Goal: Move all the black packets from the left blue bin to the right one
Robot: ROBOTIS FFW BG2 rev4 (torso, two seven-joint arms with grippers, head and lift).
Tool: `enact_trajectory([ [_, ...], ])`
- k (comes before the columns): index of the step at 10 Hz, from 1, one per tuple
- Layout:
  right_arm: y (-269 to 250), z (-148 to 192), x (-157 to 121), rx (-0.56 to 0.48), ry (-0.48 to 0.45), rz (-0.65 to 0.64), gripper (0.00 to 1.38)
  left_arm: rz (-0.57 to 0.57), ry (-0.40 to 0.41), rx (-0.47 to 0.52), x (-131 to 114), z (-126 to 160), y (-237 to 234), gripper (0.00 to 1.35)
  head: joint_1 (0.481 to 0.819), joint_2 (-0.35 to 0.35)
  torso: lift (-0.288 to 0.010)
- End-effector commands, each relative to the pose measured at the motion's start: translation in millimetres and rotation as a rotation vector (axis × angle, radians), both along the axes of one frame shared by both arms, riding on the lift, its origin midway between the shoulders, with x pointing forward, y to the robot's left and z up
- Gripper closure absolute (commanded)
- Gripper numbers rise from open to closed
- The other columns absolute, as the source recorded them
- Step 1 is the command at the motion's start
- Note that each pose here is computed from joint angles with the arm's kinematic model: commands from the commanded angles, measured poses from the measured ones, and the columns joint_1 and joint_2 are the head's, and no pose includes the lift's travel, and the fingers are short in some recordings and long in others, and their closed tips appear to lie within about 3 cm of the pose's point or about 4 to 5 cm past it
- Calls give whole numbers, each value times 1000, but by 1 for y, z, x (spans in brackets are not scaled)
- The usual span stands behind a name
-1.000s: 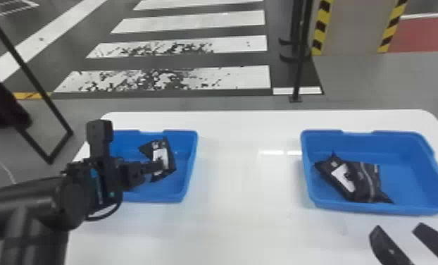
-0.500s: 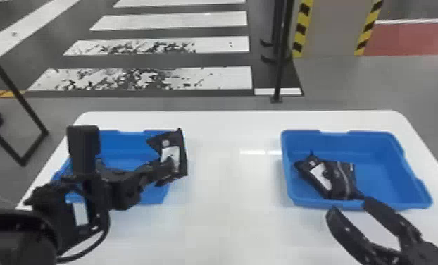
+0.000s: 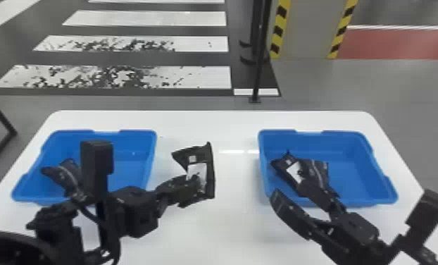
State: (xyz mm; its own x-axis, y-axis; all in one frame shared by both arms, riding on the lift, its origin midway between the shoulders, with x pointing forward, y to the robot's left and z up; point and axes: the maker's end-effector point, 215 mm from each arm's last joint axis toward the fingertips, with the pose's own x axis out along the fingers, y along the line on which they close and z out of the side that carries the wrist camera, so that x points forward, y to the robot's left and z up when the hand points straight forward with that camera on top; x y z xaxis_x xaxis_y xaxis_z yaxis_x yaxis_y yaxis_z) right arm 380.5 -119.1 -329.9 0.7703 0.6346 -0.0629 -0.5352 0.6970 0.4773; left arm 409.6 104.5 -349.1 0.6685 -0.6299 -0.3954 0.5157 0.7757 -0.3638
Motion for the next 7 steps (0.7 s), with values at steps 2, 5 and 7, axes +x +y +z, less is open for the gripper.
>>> enact_trajectory([
  [2,24,6,9,66,19,65,168,-101,19,-62,-19,5,-49,1200,695,-33,-140],
  [5,33,11,17,103,19,89,168,-175,43,-114,-37,9,-79,1200,695,-61,-140],
  [7,37,14,22,127,17,100,197,-223,69,-141,-50,7,-100,1200,695,-92,-140],
])
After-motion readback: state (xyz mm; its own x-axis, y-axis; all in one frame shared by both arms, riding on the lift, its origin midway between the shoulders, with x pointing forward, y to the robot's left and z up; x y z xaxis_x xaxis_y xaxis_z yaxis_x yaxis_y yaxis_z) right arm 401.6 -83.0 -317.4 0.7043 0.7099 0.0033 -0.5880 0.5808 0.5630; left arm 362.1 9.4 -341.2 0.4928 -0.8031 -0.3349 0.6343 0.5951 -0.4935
